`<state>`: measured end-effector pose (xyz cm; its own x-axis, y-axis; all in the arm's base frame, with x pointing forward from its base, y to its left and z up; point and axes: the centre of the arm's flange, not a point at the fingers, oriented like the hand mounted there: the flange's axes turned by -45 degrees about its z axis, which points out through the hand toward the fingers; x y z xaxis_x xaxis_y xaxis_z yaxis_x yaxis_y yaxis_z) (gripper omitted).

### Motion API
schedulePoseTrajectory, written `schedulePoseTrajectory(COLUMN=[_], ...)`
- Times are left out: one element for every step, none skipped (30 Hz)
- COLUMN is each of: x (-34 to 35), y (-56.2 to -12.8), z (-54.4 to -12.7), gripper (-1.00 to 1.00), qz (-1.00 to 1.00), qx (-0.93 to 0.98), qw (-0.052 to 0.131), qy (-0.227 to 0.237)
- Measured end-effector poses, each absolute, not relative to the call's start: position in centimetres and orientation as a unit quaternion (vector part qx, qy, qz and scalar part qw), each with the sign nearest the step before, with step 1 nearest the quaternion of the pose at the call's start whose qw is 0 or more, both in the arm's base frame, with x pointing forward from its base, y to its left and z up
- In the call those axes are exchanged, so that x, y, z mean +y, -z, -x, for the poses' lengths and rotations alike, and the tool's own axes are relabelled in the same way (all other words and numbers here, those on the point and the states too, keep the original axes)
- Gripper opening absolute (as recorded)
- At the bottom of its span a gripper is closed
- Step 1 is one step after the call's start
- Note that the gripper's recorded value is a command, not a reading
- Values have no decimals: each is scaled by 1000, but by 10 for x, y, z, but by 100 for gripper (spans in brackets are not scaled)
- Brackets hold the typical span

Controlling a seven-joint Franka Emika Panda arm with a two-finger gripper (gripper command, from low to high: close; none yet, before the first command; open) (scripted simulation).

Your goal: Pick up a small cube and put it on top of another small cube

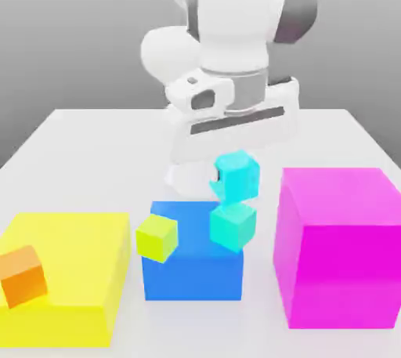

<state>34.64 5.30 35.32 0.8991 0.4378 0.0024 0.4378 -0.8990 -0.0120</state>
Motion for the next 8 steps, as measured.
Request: schedulePoseTrajectory(x=[54, 55, 55, 55, 55, 55, 55, 55], y=[-346, -336, -325, -314, -302, -296, -296, -296], z=[-344, -343, -343, -342, -342, -341, -341, -341], gripper=[-100, -100, -100, -100, -100, 100, 100, 100], qz=[974, 974, 974, 974, 973, 973, 973, 973], qx=[-227, -228, -228, -229, -229, -229, -229, -229], qw=[4, 3, 2, 2, 2, 1, 1, 1], qy=[0, 0, 0, 0, 0, 0, 0, 0])
